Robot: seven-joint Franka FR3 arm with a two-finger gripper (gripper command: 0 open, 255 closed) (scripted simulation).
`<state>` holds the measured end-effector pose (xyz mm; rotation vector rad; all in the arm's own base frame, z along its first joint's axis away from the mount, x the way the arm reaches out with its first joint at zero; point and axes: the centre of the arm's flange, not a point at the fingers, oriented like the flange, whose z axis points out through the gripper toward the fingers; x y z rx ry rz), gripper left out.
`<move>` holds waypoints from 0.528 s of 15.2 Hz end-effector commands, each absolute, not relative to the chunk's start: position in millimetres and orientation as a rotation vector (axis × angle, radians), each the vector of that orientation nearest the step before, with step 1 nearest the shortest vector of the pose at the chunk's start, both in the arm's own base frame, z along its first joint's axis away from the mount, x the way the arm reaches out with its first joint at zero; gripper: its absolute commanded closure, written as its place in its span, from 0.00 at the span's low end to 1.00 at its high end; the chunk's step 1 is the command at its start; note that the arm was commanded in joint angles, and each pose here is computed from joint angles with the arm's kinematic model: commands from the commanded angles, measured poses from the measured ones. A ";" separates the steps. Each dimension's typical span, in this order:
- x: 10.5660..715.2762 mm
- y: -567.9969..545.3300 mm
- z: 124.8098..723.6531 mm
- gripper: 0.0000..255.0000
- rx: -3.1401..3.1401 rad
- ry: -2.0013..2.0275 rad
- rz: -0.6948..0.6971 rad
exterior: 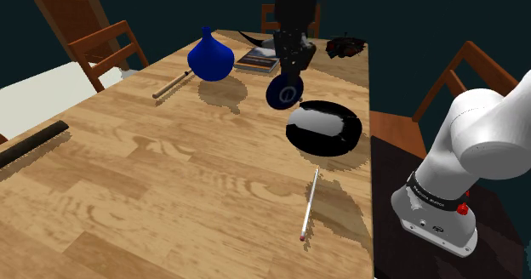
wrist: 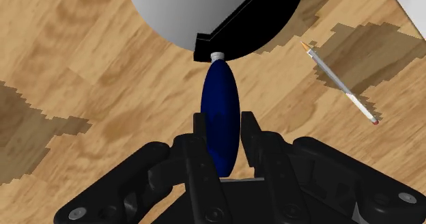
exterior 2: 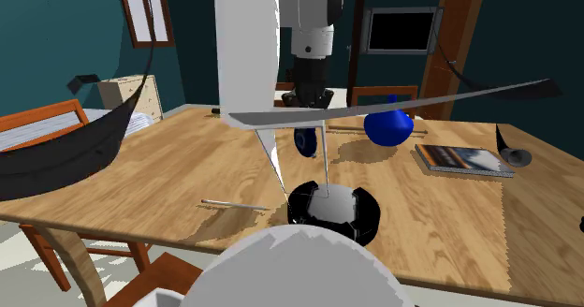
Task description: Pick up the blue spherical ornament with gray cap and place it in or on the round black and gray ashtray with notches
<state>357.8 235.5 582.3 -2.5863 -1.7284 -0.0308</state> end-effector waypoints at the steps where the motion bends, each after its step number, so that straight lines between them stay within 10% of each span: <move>1: 345.8 211.6 582.0 1.00 -2.585 -1.729 -0.031; 8: 311.2 147.4 578.7 1.00 -2.585 -1.729 -0.031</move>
